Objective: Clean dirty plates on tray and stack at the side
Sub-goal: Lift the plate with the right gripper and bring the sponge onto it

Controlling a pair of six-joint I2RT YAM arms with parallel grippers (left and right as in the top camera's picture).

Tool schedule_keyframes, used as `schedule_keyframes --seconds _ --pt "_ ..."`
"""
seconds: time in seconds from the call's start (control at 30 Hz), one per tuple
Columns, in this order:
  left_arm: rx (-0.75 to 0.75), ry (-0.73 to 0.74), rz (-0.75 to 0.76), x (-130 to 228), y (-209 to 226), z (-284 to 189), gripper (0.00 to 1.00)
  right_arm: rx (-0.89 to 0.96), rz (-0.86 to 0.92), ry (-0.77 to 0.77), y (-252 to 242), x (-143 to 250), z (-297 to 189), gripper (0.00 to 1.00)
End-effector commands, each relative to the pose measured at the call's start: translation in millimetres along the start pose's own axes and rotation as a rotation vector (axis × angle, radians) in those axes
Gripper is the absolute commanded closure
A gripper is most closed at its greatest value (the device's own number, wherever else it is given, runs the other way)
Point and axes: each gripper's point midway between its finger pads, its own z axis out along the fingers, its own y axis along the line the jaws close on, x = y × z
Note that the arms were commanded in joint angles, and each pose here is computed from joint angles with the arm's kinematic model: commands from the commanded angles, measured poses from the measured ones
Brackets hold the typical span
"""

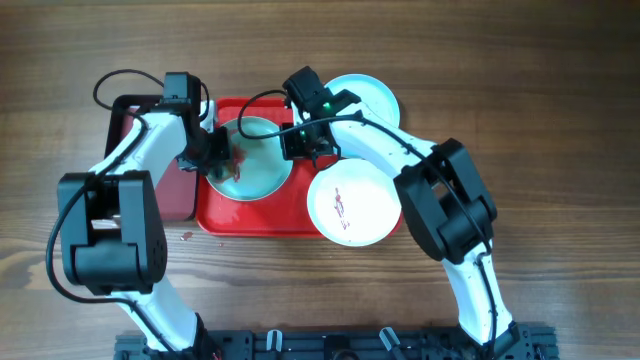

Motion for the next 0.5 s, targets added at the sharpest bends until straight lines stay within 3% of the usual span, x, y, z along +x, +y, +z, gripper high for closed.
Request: schedule_keyframes --seconds 0.0,0.13,0.23,0.3,0.37,0.47 --pt "0.077 0.183 -0.107 46.4 -5.3 49.5 0.96 -0.062 0.025 0.070 -6.0 13.2 17.0 0.96" --pt "0.328 0.220 -0.067 65.4 -56.7 54.3 0.96 -0.074 0.016 0.069 -4.4 13.0 17.3 0.96" --pt "0.387 0.210 0.004 73.0 -87.5 58.3 0.96 -0.074 0.016 0.069 -4.6 13.1 17.5 0.96" --pt "0.299 0.179 -0.028 68.5 -85.3 65.7 0.96 -0.074 0.015 0.069 -4.6 13.1 17.5 0.96" --pt "0.106 0.147 -0.138 63.3 -50.9 72.7 0.96 -0.074 0.014 0.069 -4.6 13.0 17.4 0.96" --pt "-0.025 0.203 -0.236 71.5 -3.4 54.2 0.96 -0.075 0.014 0.067 -4.4 12.6 17.4 0.95"
